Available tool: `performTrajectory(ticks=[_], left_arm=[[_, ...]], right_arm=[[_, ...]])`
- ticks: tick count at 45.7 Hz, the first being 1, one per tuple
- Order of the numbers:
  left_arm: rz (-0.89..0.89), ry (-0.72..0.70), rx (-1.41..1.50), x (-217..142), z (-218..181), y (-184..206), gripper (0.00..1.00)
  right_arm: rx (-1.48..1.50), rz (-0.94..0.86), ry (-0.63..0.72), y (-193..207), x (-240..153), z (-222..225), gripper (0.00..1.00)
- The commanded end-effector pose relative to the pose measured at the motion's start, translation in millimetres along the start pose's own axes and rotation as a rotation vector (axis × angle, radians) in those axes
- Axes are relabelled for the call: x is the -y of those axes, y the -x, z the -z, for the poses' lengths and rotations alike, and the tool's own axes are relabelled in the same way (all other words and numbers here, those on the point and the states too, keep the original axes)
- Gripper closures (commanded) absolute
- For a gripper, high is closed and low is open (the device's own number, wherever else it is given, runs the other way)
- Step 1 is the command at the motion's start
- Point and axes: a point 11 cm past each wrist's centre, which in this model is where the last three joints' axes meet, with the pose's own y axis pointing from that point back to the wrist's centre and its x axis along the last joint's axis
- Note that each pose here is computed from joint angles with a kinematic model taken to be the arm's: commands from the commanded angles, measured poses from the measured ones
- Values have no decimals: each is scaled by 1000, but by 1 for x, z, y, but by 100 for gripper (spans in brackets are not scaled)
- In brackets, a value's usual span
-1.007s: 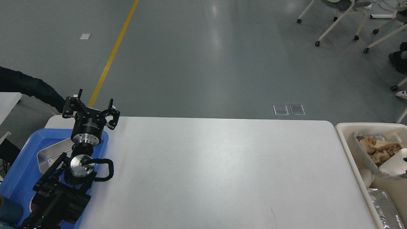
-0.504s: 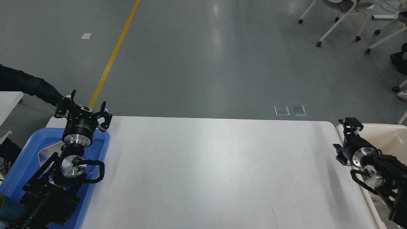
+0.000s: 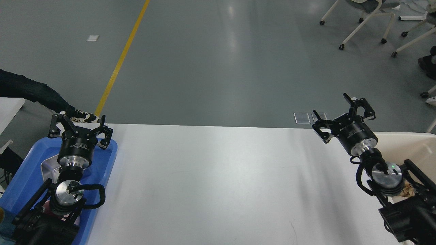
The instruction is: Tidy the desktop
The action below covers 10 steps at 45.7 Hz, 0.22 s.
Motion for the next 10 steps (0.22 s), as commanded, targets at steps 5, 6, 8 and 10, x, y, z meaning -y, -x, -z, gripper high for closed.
performTrajectory(ticks=[5,6,8,10], left_arm=[[29,12,-34,-27,-3,10,3],[26,14,-37,-31,-4,9,3],[27,23,-42,-35,-7,8,3],[25,34,-45,-39,-11,6,3]], right_arm=[[43,147,-122,8,-63,15,0],[45,128,-145,1,-71,18,0],[47,110,-175,-7,-80,20,0],[52,97,-206,-13,-87,21,0]])
